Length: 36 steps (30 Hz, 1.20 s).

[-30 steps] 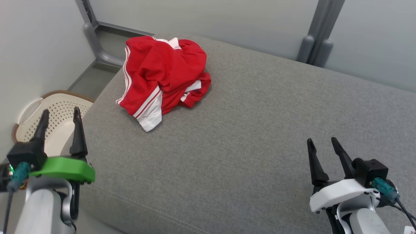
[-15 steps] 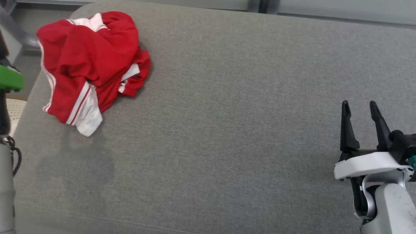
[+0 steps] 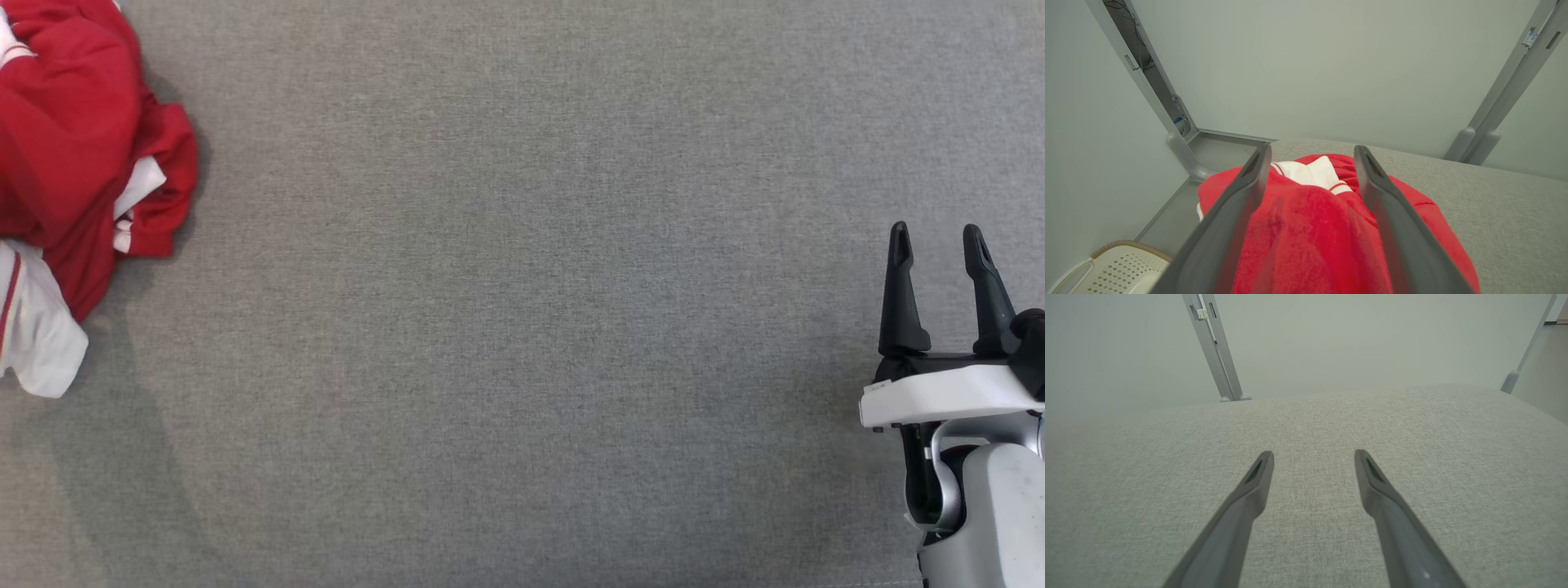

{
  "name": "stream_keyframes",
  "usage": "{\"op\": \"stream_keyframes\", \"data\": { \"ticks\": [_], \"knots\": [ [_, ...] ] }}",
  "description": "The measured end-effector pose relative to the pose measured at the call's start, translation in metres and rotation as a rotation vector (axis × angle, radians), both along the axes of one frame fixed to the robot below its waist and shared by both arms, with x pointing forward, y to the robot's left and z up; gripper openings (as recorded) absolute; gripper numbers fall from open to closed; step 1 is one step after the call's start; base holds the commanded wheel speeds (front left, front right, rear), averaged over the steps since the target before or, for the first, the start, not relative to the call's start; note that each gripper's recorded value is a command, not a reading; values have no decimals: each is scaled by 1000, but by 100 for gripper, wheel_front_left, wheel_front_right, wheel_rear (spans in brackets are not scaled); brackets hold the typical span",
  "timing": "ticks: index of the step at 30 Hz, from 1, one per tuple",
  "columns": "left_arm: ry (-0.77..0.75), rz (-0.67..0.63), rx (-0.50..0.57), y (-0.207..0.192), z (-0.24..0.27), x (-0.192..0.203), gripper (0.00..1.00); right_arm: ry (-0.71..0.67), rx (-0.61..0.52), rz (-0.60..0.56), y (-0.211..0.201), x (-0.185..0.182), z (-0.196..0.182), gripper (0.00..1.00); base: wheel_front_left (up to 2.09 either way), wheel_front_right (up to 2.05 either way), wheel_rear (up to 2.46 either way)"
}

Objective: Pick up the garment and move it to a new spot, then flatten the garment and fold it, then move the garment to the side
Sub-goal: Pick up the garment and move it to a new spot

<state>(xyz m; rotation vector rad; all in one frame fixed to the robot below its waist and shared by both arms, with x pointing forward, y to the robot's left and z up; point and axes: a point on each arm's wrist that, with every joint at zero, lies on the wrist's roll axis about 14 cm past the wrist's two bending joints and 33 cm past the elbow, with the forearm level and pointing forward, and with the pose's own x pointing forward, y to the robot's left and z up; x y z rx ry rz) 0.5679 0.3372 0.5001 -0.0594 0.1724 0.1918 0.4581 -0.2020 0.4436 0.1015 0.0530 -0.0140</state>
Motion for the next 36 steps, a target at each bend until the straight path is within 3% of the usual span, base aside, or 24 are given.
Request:
{"op": "stream_keyframes", "data": {
  "ticks": [7, 13, 14, 15, 16, 25, 36],
  "knots": [
    [287, 29, -65, 3, -76, -15, 100, 24, -10, -23, -9, -3, -9, 100, 0, 0, 0],
    [422, 54, -106, 6, -105, -35, 100, 17, -4, -12, -5, -3, -6, 100, 0, 0, 0],
    [438, 58, -119, 5, -109, -38, 62, 16, -3, -11, -5, -3, -6, 100, 0, 0, 0],
    [438, 63, -133, 4, -111, -39, 12, 16, -2, -11, -5, -3, -6, 100, 0, 0, 0],
    [434, 64, -141, 4, -112, -40, 0, 13, 1, -11, -4, -4, -5, 100, 0, 0, 0],
    [258, 49, -76, 5, -74, -27, 0, -14, 17, -23, -8, -9, 6, 100, 0, 0, 0],
    [-163, -24, 22, -6, 63, -1, 0, -68, 60, -9, 1, -17, 27, 100, 0, 0, 0]
  ]
}}
